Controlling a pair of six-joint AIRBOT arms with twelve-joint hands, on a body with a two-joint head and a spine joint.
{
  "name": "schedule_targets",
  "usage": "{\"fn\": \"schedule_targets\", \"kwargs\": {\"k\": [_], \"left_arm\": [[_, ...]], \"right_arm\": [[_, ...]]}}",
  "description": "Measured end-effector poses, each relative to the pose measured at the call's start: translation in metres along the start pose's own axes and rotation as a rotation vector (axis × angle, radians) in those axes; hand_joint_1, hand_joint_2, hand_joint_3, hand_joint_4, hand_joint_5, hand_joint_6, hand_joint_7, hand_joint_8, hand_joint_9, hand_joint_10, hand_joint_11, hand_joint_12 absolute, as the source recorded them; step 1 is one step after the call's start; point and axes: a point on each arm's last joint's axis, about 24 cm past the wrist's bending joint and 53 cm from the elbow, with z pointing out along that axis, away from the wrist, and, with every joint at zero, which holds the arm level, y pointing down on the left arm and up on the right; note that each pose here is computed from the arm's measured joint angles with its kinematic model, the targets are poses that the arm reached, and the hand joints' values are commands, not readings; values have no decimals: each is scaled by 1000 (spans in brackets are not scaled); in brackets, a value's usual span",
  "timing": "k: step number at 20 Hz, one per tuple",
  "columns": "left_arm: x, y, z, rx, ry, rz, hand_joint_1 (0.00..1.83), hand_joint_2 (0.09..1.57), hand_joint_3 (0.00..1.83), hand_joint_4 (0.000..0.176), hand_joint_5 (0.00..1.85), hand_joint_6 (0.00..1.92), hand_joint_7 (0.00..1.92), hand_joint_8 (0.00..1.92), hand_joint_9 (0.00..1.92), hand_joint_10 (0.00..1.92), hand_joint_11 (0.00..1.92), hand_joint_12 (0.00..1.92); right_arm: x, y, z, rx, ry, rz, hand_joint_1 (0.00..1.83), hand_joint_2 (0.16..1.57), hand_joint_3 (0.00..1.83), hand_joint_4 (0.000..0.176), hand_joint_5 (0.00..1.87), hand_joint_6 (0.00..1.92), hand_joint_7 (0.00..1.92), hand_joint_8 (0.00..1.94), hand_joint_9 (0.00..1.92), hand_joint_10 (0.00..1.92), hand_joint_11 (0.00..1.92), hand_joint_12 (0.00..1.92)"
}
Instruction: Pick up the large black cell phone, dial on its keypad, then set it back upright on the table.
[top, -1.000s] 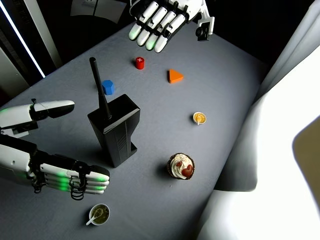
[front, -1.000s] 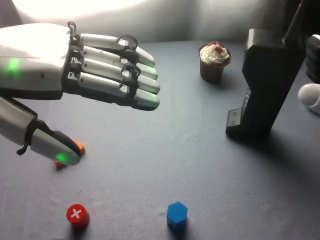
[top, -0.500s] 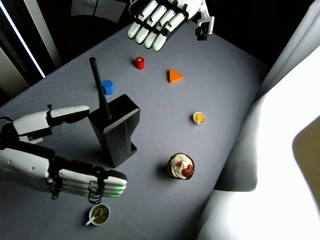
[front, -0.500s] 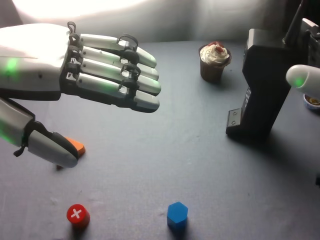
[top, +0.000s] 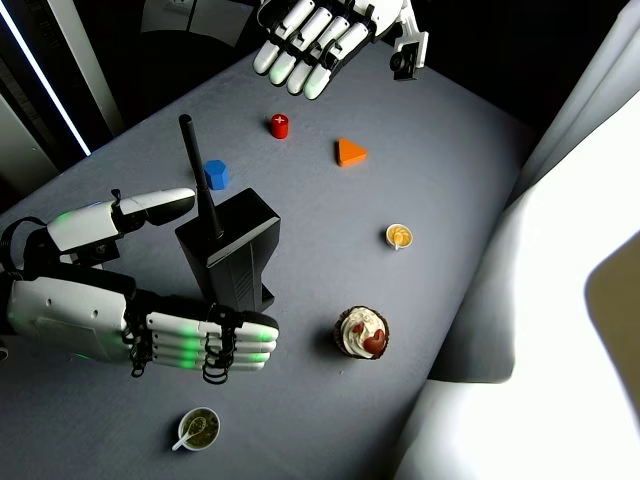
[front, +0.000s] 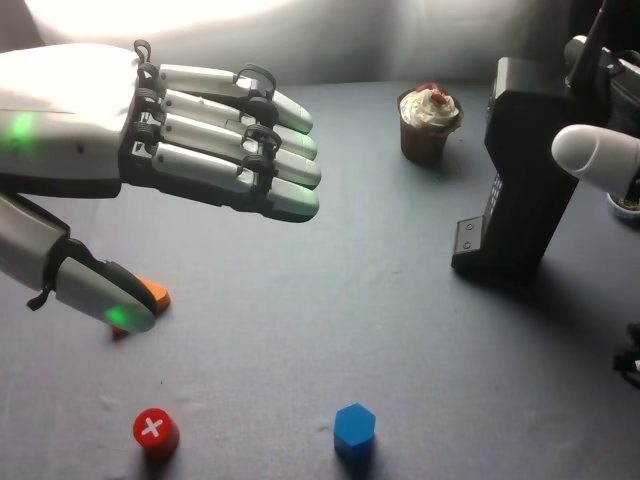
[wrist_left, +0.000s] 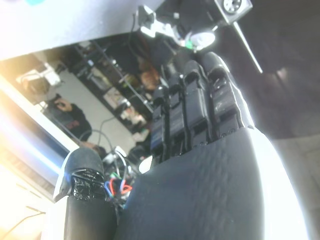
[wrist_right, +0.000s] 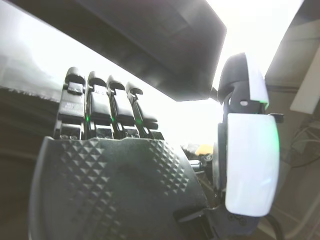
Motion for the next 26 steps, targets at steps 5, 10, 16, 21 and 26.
{"fn": "schedule_targets", "kwargs": {"k": [5, 10, 16, 21, 26], "left_arm": [[-1, 0, 0, 0, -1, 4, 73, 1206, 1, 10, 236, 1, 248, 6, 204, 5, 0, 432], [-3, 1, -2, -3, -9, 5, 65, 1201, 0, 13, 221, 0, 238, 2, 187, 1, 0, 385], [-2, 1, 2, 5, -8, 1, 80, 1199, 0, 11, 228, 2, 234, 1, 194, 3, 0, 414], [-4, 0, 2, 8, -11, 7, 74, 1202, 1, 12, 224, 3, 233, 4, 180, 1, 0, 401], [-3, -1, 1, 12, -8, 9, 55, 1210, 3, 16, 213, 0, 232, 1, 181, 1, 0, 368]], "right_arm": [[3, 2, 7, -11, 15, -9, 746, 1010, 0, 0, 58, 7, 37, 5, 54, 7, 0, 452], [3, 1, 12, -13, 19, -9, 967, 1065, 3, 0, 306, 11, 319, 11, 328, 19, 18, 964], [3, 5, 23, -26, 19, -11, 1378, 1127, 5, 0, 942, 807, 898, 1134, 922, 1285, 956, 1163], [5, 6, 26, -24, 25, -13, 1486, 1121, 0, 0, 957, 732, 845, 1130, 908, 1179, 877, 1584], [13, 14, 29, -20, 58, -35, 1395, 1133, 0, 0, 949, 810, 865, 1155, 900, 1313, 919, 1287]]}}
